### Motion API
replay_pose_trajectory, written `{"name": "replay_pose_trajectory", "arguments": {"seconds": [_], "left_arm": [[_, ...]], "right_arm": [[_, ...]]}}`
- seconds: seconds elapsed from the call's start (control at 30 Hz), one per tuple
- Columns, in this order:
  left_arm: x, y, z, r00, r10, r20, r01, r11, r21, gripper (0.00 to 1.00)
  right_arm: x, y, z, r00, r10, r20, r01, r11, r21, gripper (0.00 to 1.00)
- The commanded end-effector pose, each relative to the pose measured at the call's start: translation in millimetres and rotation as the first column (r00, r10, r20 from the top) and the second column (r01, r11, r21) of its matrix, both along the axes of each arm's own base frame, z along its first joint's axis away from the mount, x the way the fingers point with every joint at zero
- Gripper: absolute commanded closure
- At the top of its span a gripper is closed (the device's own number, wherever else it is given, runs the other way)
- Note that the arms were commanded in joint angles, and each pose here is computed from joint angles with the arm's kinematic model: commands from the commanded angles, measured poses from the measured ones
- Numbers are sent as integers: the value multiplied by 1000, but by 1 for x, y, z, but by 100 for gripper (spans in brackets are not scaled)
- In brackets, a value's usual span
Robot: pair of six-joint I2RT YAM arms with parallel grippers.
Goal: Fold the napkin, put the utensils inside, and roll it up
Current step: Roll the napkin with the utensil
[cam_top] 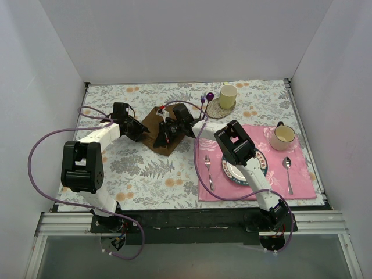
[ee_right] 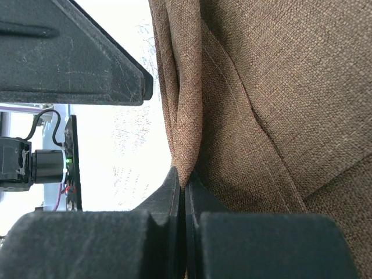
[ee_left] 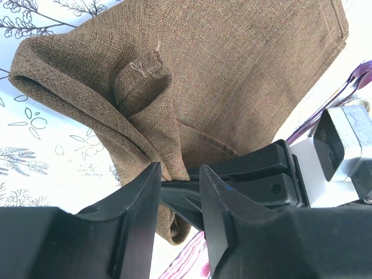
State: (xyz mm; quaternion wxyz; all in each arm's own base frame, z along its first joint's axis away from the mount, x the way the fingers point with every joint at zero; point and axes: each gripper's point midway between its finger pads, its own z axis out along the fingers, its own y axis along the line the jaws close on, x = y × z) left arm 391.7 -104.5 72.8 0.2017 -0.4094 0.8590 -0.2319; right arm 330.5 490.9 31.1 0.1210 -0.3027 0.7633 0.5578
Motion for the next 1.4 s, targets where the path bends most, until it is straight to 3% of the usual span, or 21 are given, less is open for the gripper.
{"name": "replay_pose_trajectory", "arguments": {"seconds": [0.0,0.07,0.43,0.67,0.8,0.97,1.37], "left_arm": [[1,0,8,1000,0,23,0,1000,10,65],[2,1,7,1000,6,23,-7,1000,11,60],[-4,4,-11,997,35,-64,-34,999,21,58],[6,2,-20,998,24,-50,-22,999,28,66],[8,0,-20,999,12,-36,-11,1000,24,84],[15,-2,-14,1000,-4,-9,4,999,41,99],[24,-16,-41,995,-55,-84,61,995,75,100]], "right_arm": [[3,-16,-40,998,-42,-36,38,993,-115,99],[2,-15,-41,998,-41,-37,36,993,-116,99],[2,-15,-40,998,-46,-36,42,992,-116,99],[2,-16,-41,998,-46,-36,42,992,-120,99],[1,-18,-43,998,-46,-39,41,991,-124,99],[0,-19,-44,998,-42,-37,37,991,-126,99],[-2,-21,-41,999,-38,-31,34,990,-139,97]]}}
